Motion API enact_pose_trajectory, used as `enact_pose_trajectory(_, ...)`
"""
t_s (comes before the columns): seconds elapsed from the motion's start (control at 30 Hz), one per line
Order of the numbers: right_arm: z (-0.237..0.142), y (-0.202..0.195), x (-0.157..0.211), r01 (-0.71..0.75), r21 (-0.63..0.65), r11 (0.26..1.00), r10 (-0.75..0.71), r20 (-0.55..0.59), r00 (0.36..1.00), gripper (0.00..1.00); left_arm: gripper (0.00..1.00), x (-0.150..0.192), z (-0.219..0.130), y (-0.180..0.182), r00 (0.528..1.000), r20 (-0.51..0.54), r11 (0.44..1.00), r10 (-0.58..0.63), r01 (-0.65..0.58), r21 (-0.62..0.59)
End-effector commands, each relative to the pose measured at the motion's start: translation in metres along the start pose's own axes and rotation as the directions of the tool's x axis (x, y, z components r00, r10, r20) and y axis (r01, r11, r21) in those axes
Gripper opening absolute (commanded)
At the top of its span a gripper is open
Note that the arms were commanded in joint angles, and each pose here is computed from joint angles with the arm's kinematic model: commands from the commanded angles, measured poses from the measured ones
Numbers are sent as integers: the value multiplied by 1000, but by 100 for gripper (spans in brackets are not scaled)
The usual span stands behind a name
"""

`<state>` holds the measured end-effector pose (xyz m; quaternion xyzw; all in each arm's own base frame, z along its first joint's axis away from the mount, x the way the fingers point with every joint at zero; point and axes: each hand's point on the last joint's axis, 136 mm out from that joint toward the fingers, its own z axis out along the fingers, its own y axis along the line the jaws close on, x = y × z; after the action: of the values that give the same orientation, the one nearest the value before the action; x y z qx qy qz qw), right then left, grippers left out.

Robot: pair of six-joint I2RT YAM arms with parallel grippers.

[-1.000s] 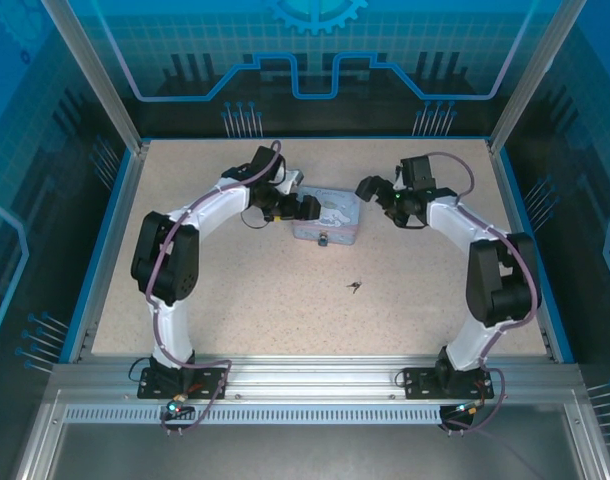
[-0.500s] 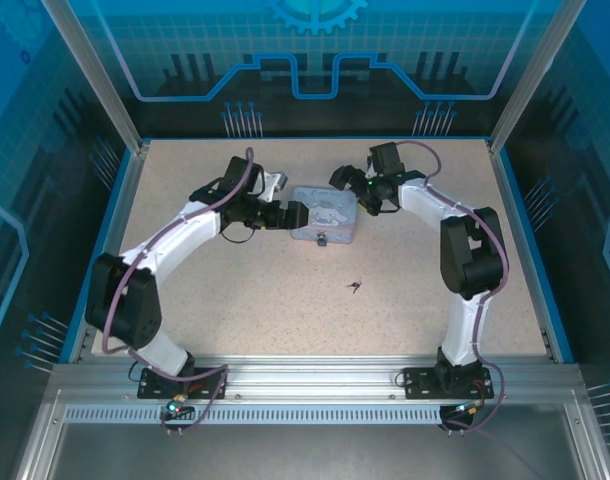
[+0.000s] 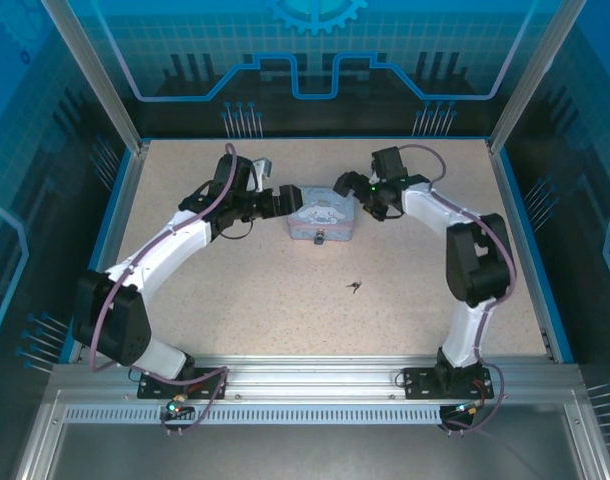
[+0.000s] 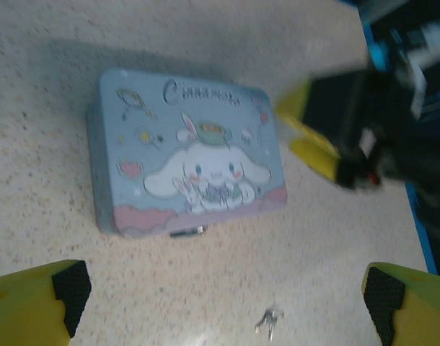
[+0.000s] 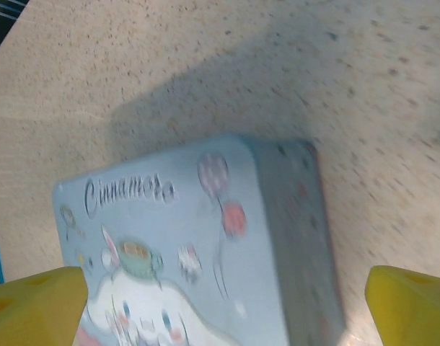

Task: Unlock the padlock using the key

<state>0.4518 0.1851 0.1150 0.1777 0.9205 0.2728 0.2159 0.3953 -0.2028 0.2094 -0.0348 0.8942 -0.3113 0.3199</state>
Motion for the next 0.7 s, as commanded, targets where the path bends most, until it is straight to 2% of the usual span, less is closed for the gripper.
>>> enact_pose_trajectory(0.0,-36,-2,23,134,49,990,-134,8,991,100,99,-25,15,13,986,130,993,-106,112,-33)
enact_pose_trajectory(0.1,-50,-14,59,248,83,965,-244,-60,968,100,99,-23,28,23,972,165,985,-167,173,-24)
enact_pose_trajectory(0.2,-61,-26,99,389,90,917,-370,-174,912,99,99,-16,35,32,965,181,980,-187,196,-30)
enact_pose_trajectory(0.37,-77,-53,153,555,131,821,-496,-316,808,86,99,-5,37,42,958,197,976,-208,215,-19)
enact_pose_trajectory(0.53,-79,-80,183,632,189,752,-531,-395,750,80,99,-2,41,43,960,184,975,-213,220,-19)
enact_pose_trajectory(0.67,-69,-87,188,654,205,728,-540,-417,731,75,99,0,43,44,957,175,971,-231,237,-16)
